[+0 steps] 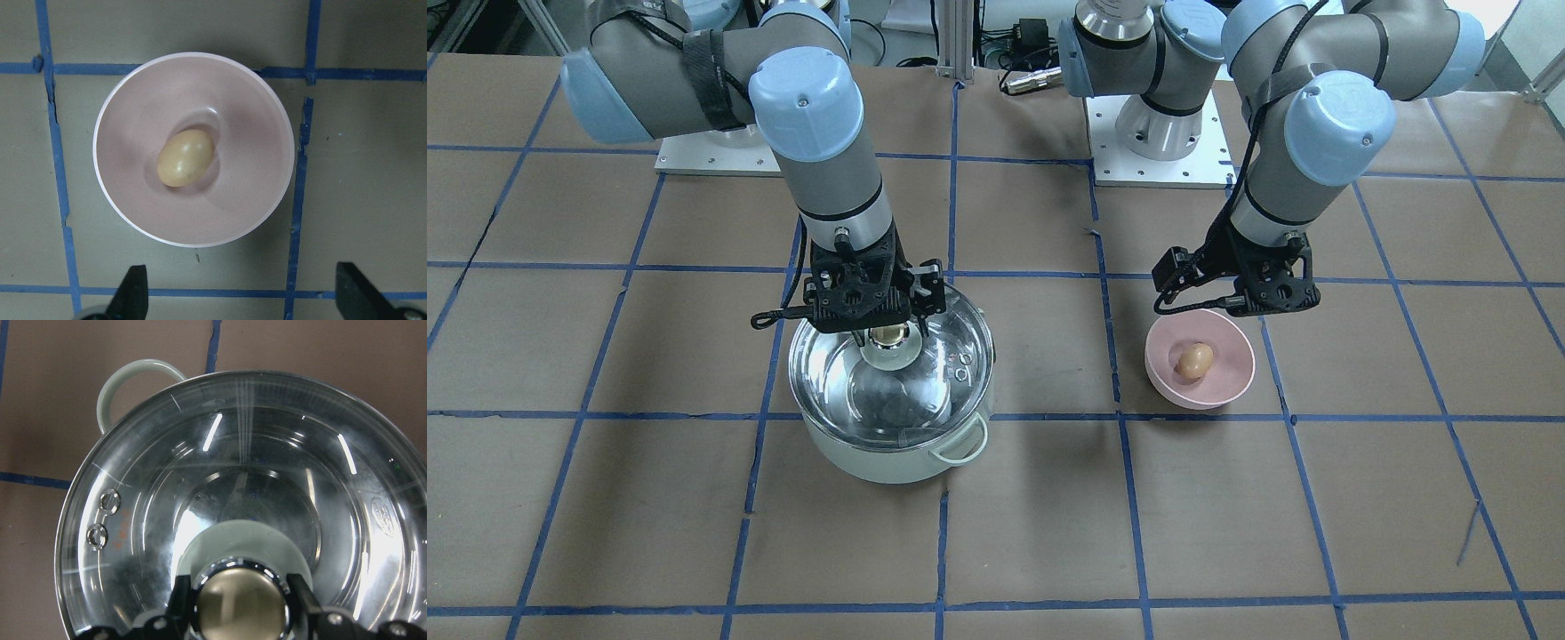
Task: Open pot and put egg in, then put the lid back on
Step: 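Grasp the lid knob with the right gripper while the left gripper descends toward the egg, then lift the glass lid off the pot and move it aside with the right gripper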
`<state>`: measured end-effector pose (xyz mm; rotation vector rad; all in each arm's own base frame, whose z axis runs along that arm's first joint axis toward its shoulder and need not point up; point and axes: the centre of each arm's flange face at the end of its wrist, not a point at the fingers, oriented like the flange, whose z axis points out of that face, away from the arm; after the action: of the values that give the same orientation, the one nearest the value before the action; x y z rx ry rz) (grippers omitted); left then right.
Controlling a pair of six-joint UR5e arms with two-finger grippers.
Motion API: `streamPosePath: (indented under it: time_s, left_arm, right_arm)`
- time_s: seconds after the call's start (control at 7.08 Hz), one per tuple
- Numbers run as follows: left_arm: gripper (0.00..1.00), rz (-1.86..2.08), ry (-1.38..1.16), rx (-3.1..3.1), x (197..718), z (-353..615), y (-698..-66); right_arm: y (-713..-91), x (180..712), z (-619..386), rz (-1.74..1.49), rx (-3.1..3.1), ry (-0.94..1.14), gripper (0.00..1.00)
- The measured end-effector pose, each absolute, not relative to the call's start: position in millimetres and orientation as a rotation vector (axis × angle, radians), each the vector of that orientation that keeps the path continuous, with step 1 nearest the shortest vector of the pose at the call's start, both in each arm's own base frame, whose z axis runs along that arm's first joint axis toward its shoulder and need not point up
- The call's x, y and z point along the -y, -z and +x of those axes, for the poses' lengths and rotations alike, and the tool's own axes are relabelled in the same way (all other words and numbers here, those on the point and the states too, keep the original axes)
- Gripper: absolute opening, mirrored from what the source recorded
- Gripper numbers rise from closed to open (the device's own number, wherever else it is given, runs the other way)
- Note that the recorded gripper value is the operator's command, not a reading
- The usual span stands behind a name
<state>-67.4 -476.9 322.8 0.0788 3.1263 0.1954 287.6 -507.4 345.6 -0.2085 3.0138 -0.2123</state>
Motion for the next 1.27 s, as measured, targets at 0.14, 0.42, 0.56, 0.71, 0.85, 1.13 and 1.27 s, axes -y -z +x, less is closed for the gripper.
streamPosePath:
  time_s: [0.14,0.42,0.56,0.71,0.85,1.13,1.27]
  left_arm:
    - [1.00,0.190,-0.194,-3.127,477,-67,-321]
    - [1.00,0.473,-0.178,-3.101,477,-65,-317]
    - [1.00,0.623,-0.154,-3.074,480,-62,-311]
    - [1.00,0.754,-0.130,-3.044,485,-58,-306]
    - [1.00,0.881,-0.118,-3.011,488,-54,-302]
    - [0.99,1.061,-0.115,-2.962,491,-46,-295]
    - [0.99,1.114,-0.108,-2.943,488,-45,-287]
  right_arm:
    - [-347,508,284,-0.230,-3.045,0.225,0.04]
    - [-354,509,277,-0.250,-3.091,0.248,0.04]
    - [-366,508,273,-0.247,-3.093,0.258,0.05]
    - [-384,506,269,-0.239,-3.094,0.254,0.05]
    - [-407,505,262,-0.242,-3.097,0.252,0.05]
    - [-459,501,232,-0.241,-3.092,0.222,0.04]
    - [-475,497,221,-0.223,-3.071,0.203,0.05]
